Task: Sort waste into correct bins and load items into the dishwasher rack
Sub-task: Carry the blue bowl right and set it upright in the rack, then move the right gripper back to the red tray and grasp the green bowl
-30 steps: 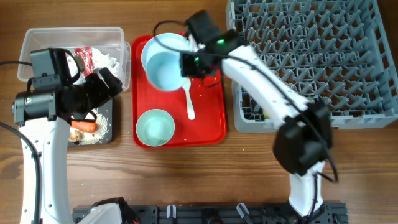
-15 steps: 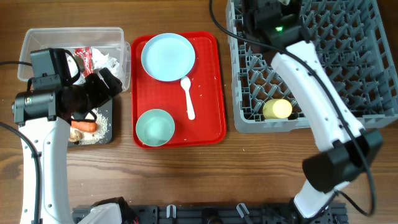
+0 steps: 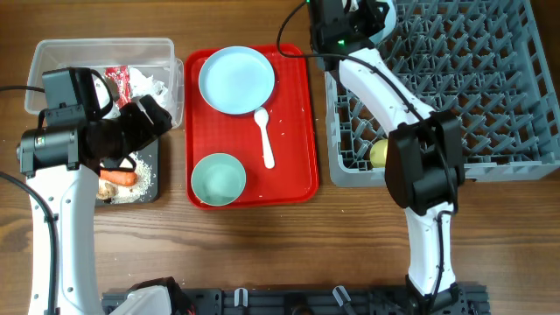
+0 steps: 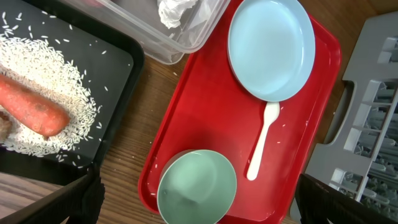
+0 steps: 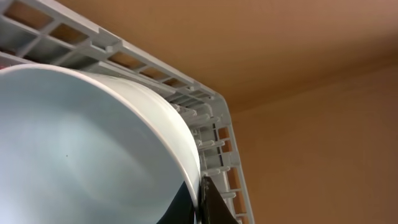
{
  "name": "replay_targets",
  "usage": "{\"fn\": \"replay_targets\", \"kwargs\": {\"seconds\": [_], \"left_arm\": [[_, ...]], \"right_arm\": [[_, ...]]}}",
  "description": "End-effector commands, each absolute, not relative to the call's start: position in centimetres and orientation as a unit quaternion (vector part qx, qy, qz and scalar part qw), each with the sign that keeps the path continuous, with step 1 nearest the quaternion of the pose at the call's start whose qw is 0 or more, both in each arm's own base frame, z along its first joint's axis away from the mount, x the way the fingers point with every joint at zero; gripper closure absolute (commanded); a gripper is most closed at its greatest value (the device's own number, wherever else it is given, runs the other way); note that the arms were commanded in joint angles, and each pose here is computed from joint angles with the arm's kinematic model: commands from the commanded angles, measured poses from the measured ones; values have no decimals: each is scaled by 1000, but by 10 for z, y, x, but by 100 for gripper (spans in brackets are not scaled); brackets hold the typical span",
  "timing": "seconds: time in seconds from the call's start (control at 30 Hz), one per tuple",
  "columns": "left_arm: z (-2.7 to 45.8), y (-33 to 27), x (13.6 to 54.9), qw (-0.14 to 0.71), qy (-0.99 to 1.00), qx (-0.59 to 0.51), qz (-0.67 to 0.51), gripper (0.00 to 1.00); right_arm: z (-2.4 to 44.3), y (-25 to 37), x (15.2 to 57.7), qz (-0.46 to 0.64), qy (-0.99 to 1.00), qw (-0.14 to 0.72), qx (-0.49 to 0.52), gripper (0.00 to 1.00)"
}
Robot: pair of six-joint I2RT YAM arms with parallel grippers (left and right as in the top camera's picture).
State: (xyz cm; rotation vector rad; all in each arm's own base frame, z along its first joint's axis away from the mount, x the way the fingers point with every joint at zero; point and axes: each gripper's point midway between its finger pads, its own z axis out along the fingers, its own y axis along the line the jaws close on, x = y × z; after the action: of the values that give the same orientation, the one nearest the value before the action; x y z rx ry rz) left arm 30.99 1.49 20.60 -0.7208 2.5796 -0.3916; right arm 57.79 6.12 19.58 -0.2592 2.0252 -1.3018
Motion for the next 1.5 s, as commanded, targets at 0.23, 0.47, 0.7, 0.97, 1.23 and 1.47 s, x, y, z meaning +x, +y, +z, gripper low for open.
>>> {"fn": "replay_targets", "kwargs": {"seconds": [0.23,0.47,0.7,0.97,1.23,1.47], "left_arm": [[212,16,312,225,929,-257,-142,0],[212,16,312,225,929,-257,-142,0],[212,16,312,225,929,-257,-142,0],[212,16,312,225,929,-257,-142,0],[212,16,312,225,929,-257,-142,0],[212,16,312,225,929,-257,-142,0]], "right_arm": [[197,-5,574,-549,775,309,-42,96],[160,7,563,-489,819,297,-52,96],[159,45,561,-481,817,307,-86,95],[151,111,547,-467,812,301,-180,52],[164,190,514,-239,879,338,-236,0],[221,272,413,118,893,283,-330,0]]}}
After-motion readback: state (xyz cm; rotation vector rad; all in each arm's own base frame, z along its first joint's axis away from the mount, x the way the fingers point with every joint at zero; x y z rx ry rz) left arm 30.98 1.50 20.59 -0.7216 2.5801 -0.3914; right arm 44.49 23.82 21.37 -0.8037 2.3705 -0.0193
